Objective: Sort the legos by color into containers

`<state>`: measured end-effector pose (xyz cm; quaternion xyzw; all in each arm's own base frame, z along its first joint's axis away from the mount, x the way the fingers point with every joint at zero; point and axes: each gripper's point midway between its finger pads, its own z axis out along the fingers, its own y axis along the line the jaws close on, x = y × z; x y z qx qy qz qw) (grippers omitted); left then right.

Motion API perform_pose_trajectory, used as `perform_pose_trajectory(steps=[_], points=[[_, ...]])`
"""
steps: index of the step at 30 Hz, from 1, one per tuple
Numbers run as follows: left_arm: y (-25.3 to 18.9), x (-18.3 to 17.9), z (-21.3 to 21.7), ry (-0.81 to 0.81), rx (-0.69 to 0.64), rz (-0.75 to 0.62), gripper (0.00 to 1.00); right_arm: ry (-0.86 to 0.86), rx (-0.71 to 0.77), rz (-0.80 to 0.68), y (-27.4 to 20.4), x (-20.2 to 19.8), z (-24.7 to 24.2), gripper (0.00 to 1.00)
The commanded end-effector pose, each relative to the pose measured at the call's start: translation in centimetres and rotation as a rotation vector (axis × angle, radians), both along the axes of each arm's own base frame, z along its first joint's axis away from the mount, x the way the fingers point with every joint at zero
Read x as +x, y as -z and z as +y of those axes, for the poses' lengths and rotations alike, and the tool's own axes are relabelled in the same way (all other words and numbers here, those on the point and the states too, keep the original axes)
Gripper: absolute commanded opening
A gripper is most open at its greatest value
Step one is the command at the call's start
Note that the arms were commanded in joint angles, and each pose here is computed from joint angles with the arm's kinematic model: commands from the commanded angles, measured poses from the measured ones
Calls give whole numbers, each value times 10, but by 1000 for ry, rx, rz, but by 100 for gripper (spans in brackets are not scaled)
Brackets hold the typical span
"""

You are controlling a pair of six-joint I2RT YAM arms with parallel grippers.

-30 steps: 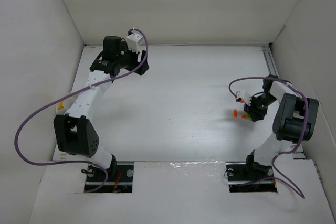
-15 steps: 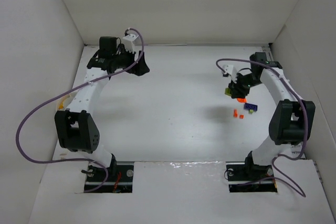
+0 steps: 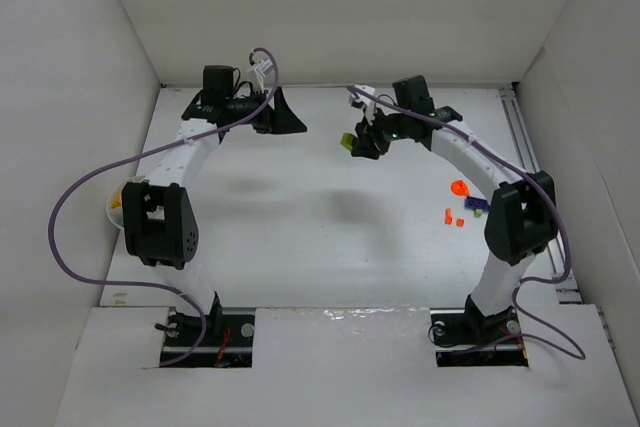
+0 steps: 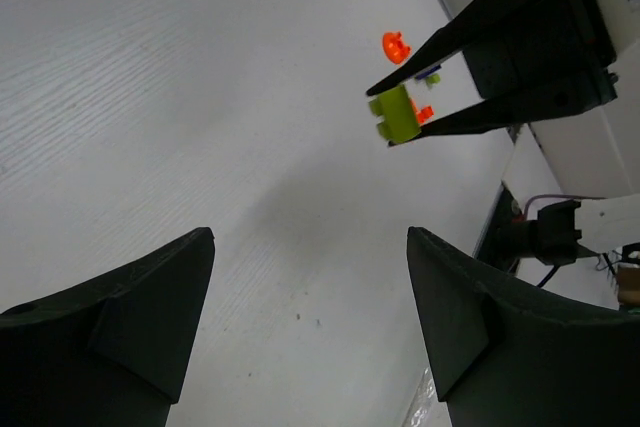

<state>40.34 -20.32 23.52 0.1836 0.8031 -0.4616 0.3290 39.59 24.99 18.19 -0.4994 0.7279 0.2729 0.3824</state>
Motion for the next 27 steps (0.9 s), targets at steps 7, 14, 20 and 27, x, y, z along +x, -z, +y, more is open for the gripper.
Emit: perform_pose_trajectory(steps=[7,14,20,27], points=[[-32,14,-43,120,-183,-2,72,23,242,-92,-63,21,90,11],[-26,18,-49,146,-190,14,62,27,269,-118,-76,20,106,11],[-24,17,-48,151,-182,7,51,58,257,-138,-76,25,106,11],[-18,12,-46,162,-161,3,41,109,228,-150,-66,35,106,11]])
